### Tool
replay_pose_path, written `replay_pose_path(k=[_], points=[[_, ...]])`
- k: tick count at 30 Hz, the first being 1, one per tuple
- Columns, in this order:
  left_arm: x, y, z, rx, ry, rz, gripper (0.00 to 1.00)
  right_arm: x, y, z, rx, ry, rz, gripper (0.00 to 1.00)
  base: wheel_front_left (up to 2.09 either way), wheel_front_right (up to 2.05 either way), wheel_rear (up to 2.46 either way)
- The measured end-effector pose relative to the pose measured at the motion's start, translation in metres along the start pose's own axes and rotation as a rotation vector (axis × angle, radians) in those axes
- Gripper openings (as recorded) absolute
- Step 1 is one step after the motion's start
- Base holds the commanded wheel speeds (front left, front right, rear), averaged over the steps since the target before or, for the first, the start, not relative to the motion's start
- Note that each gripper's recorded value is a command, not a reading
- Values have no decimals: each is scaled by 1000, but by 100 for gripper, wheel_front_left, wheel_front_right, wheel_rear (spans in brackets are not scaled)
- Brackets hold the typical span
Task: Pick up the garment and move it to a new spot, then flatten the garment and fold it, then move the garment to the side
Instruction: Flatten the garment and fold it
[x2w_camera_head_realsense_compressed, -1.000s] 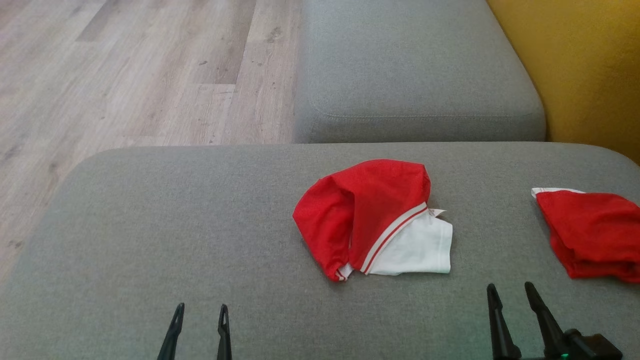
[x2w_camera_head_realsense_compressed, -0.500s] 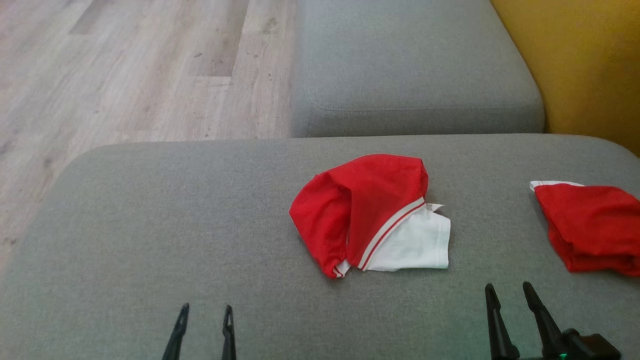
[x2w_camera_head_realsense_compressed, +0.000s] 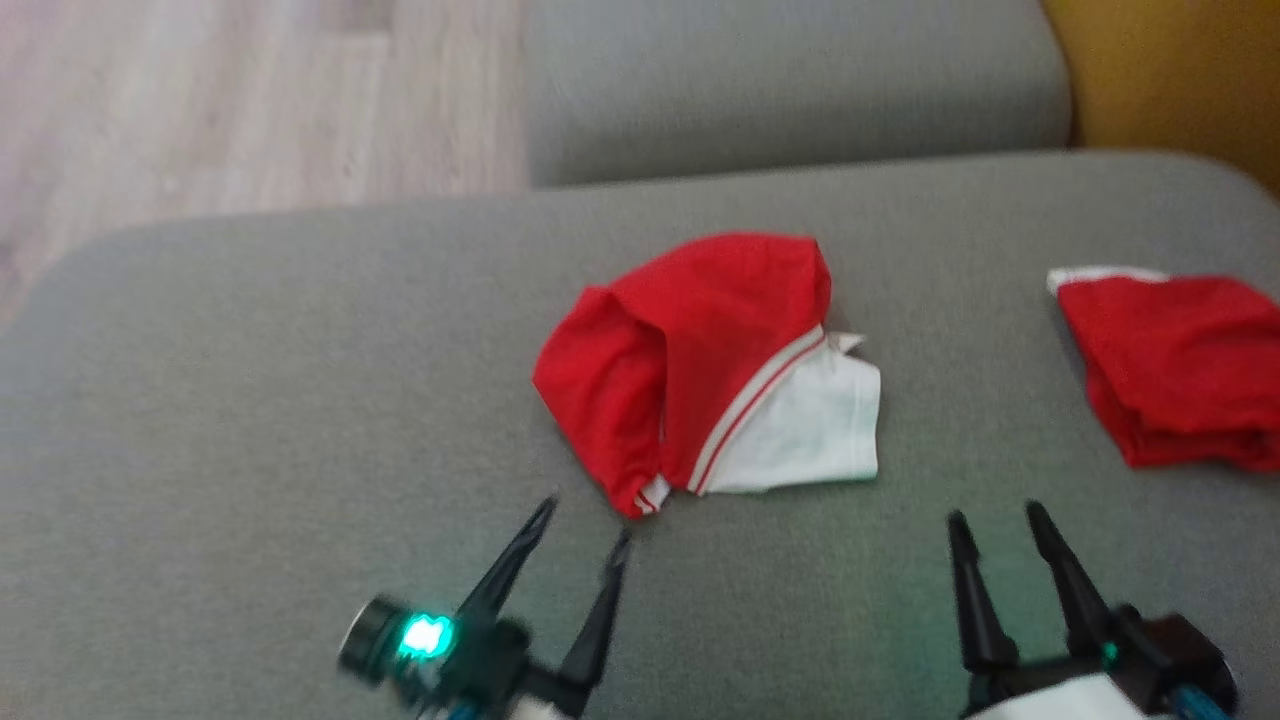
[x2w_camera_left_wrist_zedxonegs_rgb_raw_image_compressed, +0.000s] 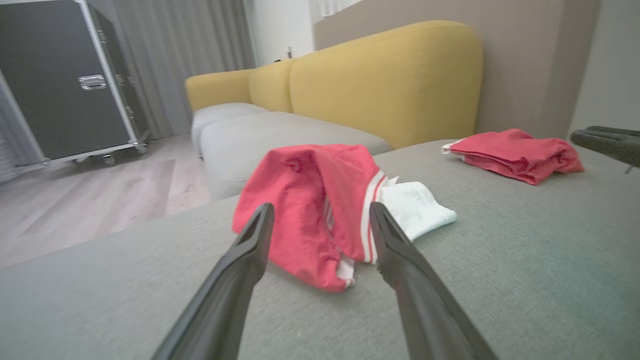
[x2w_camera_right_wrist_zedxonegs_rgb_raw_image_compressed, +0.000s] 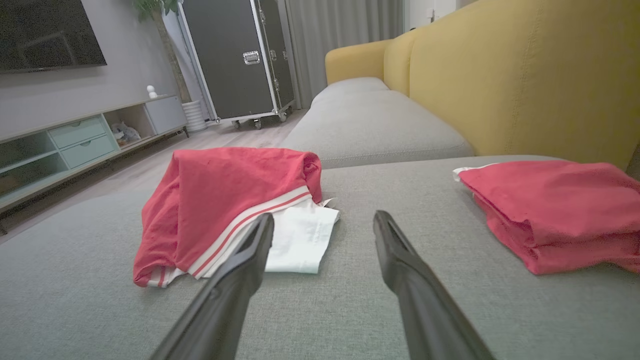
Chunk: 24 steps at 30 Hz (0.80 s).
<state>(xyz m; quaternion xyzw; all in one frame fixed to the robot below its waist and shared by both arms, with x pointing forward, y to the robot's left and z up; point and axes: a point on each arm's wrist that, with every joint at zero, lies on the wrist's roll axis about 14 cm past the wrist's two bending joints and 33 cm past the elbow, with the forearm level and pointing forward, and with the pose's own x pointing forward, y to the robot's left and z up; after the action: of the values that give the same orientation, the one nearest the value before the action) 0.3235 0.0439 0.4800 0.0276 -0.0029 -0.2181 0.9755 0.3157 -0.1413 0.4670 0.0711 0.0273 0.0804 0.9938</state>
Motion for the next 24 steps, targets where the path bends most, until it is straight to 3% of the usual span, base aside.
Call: replay_pose_path(k=[8,14,24], points=[[65,-42,-31,76,95,-278,100,31,-6,-5,-12,22,3,100,0,0,0],[85,-76,-65,135,196,-473,100,28,-25,-10,-21,46,-54,100,0,0,0],[116,-62,-109,165,380,-429,100,19,-46,-9,-34,52,-130,100,0,0,0]])
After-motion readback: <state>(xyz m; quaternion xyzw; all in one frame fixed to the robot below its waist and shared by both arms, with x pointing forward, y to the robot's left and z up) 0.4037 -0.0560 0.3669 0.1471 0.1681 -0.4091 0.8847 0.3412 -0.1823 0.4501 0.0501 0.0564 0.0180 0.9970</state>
